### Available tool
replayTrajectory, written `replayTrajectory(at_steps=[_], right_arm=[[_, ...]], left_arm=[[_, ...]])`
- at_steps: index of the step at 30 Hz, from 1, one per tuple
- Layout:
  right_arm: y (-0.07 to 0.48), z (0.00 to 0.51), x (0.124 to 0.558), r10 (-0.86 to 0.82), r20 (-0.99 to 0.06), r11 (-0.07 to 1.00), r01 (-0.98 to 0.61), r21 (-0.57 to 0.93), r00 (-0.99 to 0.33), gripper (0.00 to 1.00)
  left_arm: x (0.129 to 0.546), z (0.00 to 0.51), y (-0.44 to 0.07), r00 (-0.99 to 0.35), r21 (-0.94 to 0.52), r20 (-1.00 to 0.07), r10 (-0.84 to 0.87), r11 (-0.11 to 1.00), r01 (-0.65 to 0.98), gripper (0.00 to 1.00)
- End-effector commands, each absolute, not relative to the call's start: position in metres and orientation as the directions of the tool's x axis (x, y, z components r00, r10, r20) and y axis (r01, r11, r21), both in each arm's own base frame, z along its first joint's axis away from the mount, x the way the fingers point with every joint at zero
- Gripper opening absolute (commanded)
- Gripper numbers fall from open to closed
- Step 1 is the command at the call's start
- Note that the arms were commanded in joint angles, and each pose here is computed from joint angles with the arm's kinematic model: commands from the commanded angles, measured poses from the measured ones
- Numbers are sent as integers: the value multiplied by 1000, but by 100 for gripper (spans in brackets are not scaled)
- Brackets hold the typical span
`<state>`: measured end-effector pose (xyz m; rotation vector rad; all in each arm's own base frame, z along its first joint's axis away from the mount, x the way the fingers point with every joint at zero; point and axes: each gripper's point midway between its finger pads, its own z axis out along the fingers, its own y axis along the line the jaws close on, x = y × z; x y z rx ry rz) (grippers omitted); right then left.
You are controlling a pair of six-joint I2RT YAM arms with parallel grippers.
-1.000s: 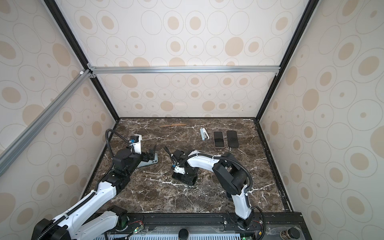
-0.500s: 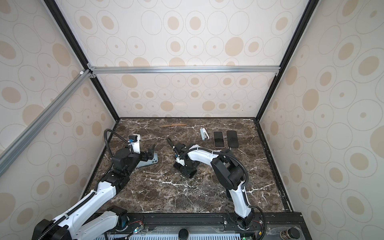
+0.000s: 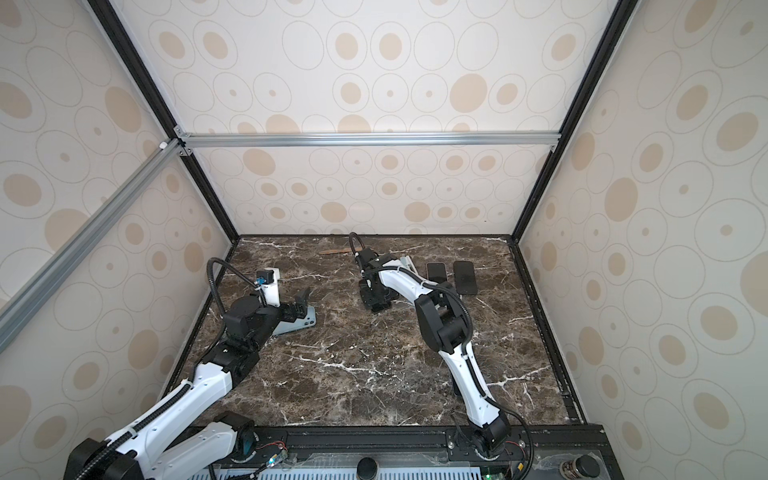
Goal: Put the phone into the phone case
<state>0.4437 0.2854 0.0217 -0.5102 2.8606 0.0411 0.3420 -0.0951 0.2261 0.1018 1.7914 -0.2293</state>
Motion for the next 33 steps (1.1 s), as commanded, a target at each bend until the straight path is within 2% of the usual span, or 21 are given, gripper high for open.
replayTrajectory(at_steps=[1, 7, 11, 16, 19, 22, 26, 33], right_arm=[[261, -17, 444, -265, -142, 962, -251, -108, -954, 72], [267, -8, 470, -216, -204, 975, -201, -95, -955, 78], [277, 23, 474, -219, -239, 976, -213, -51, -946, 99], [288, 92, 483, -249, -387, 965, -261, -22, -888, 99], [281, 127, 482, -238, -438, 968, -248, -35, -867, 100], [270, 152, 473, -225, -456, 972, -228, -48, -861, 100], [248, 160, 444, -214, -444, 976, -209, -60, -870, 100], [193, 174, 378, -154, -436, 988, -130, -83, -887, 100]], left_arm=[[344, 256, -91, -168, -118, -982, -87, 976, 184, 97], [345, 254, -91, -176, -117, -981, -85, 976, 182, 97], [346, 252, -93, -185, -121, -979, -87, 975, 185, 97], [346, 252, -92, -185, -119, -979, -85, 976, 182, 97], [345, 255, -92, -178, -117, -980, -84, 976, 184, 97], [345, 254, -91, -179, -114, -981, -82, 977, 179, 97], [345, 254, -96, -178, -121, -980, -84, 971, 206, 95], [348, 247, -117, -211, -171, -971, -110, 940, 296, 89]])
